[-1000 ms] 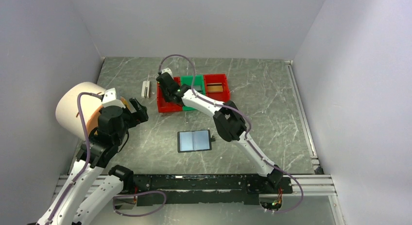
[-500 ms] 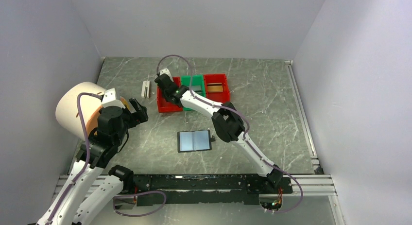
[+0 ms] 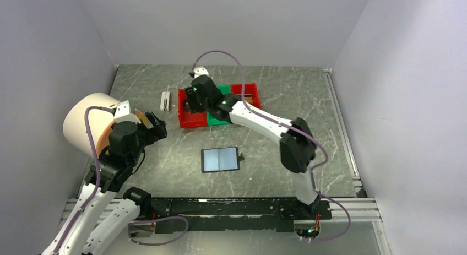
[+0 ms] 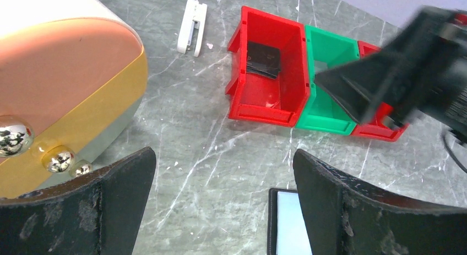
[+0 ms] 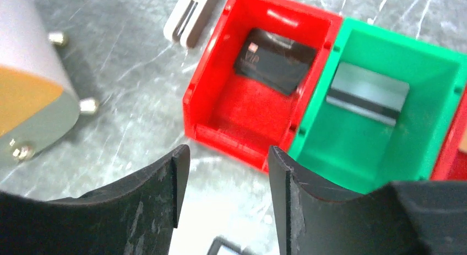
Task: Take the credit cards out of the card holder
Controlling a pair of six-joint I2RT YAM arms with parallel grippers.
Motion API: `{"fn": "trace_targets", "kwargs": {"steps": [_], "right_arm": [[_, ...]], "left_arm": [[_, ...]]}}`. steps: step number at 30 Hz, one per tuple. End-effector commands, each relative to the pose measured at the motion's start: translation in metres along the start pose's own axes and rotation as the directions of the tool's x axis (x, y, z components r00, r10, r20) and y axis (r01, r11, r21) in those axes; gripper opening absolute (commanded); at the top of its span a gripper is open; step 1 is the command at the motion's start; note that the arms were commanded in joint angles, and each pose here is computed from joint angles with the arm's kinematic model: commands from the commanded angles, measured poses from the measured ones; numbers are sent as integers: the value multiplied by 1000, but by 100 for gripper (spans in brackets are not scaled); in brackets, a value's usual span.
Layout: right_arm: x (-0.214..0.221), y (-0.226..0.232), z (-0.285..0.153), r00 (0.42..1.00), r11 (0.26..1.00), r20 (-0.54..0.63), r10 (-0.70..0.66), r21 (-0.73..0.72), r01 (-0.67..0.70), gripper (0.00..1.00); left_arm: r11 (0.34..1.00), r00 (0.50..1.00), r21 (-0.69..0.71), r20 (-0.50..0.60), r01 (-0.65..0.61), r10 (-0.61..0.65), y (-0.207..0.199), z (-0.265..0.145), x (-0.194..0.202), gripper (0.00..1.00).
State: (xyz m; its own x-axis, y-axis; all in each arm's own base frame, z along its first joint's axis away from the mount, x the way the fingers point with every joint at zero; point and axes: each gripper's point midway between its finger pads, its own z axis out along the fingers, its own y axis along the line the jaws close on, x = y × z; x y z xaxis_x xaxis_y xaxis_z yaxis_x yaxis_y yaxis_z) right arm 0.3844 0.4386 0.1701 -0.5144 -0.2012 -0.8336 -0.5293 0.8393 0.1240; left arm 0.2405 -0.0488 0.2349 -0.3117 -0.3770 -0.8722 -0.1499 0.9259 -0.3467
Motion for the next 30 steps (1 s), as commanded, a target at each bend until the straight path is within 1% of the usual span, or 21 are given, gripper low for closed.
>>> {"fn": "trace_targets", "kwargs": {"steps": [1, 3, 4, 5, 8, 10, 12, 15, 20, 24, 27, 30], "right_arm": [[41, -1, -37, 993, 995, -64, 96, 38, -93, 60], [69, -5, -56, 986, 989, -98, 132, 74, -126, 66], [84, -4, -64, 985, 989, -110, 136, 73, -128, 75], [98, -4, -71, 981, 987, -132, 144, 85, -134, 82], [137, -14, -85, 957, 975, -217, 192, 157, -160, 85], [156, -12, -92, 948, 974, -249, 197, 162, -159, 85], [172, -2, -95, 938, 977, -283, 199, 133, -167, 85], [187, 11, -94, 929, 980, -322, 182, 131, -147, 85], [209, 18, -87, 914, 974, -359, 187, 189, -125, 85], [226, 6, -82, 911, 958, -366, 189, 274, -88, 84], [238, 1, -79, 905, 954, -387, 176, 293, -61, 78], [250, -2, -75, 898, 954, -407, 164, 298, -39, 65]], "left_arm": [[1000, 1000, -16, 13, 6, -6, 4, 1, -2, 100], [1000, 1000, -10, 10, 2, -2, 3, 2, -1, 100], [1000, 1000, -9, 10, 3, -3, 2, 2, -1, 100], [1000, 1000, -12, 8, 2, -2, 3, 2, 0, 100], [1000, 1000, -9, 4, 0, 0, 2, 3, 0, 100], [1000, 1000, -9, 0, -2, 2, 2, 4, 2, 100], [1000, 1000, -13, -2, -4, 4, 2, 4, 2, 100], [1000, 1000, -13, -6, -6, 6, 2, 6, 2, 100], [1000, 1000, -24, -7, -7, 7, 3, 6, 3, 100], [999, 1000, -33, -3, -4, 4, 5, 6, 3, 100], [999, 1000, -33, -5, -6, 6, 5, 6, 3, 100], [999, 1000, -34, -11, -10, 10, 5, 7, 4, 100]]}}
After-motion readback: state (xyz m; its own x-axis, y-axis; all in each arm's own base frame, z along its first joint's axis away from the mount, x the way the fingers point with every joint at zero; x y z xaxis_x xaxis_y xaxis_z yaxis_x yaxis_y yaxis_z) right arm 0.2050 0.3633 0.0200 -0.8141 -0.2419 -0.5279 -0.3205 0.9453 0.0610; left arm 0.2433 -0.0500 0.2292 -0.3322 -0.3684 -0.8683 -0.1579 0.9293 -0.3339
